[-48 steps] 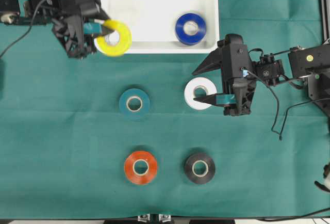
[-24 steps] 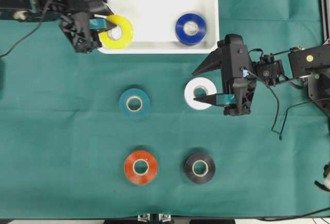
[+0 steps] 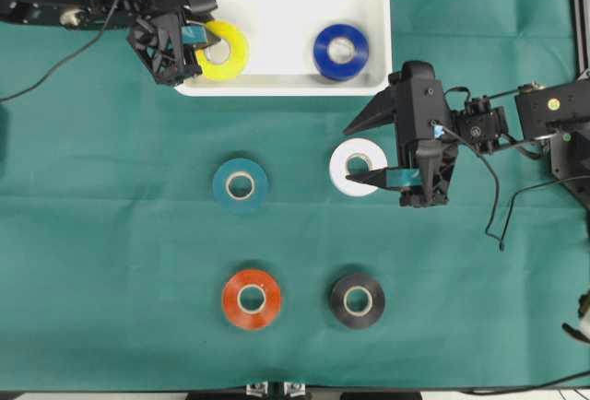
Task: Put the tape alternately from left to right into the white case.
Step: 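Lift the yellow roll with the left gripper and carry it to the tray, then release the yellow roll in the tray and withdraw the left gripper, then lower the right gripper into the white roll's hole and grip it, then lift the white roll with the right gripper and carry it to the tray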
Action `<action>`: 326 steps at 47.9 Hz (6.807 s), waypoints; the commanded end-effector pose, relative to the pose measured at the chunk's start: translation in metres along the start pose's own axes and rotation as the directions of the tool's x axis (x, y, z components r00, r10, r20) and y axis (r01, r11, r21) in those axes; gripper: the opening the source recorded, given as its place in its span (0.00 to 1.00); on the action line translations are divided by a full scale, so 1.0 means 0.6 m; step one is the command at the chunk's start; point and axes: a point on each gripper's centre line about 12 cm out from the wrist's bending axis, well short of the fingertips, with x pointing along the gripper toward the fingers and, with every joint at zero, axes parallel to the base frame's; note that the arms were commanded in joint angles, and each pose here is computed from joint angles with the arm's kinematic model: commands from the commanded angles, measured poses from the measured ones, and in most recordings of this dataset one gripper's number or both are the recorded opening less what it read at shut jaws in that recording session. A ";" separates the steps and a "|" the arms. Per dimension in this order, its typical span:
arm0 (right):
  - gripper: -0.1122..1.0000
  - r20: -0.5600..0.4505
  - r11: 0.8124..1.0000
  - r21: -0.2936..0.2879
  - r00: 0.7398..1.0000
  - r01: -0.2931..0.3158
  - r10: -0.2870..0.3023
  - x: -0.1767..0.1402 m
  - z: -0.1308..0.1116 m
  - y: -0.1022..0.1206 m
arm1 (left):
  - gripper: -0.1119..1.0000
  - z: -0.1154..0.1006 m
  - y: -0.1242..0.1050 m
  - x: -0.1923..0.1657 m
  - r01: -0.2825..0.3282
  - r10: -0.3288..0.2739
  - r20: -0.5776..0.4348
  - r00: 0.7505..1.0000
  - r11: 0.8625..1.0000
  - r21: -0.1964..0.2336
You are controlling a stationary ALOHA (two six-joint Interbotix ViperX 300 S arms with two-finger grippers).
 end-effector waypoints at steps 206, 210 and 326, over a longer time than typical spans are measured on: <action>0.83 -0.253 0.989 0.134 0.967 0.059 -0.023 0.076 -0.070 0.030 | 0.72 -0.019 -0.199 -0.134 0.248 -0.269 0.117 0.956 0.955 0.164; 0.83 -0.272 0.989 0.129 0.962 0.071 -0.034 0.081 -0.072 0.029 | 0.72 -0.019 -0.199 -0.134 0.248 -0.269 0.116 0.956 0.955 0.164; 0.37 0.061 0.997 0.054 0.996 0.055 -0.058 0.018 0.082 -0.032 | 0.72 -0.023 -0.199 -0.133 0.248 -0.268 0.111 0.957 0.955 0.164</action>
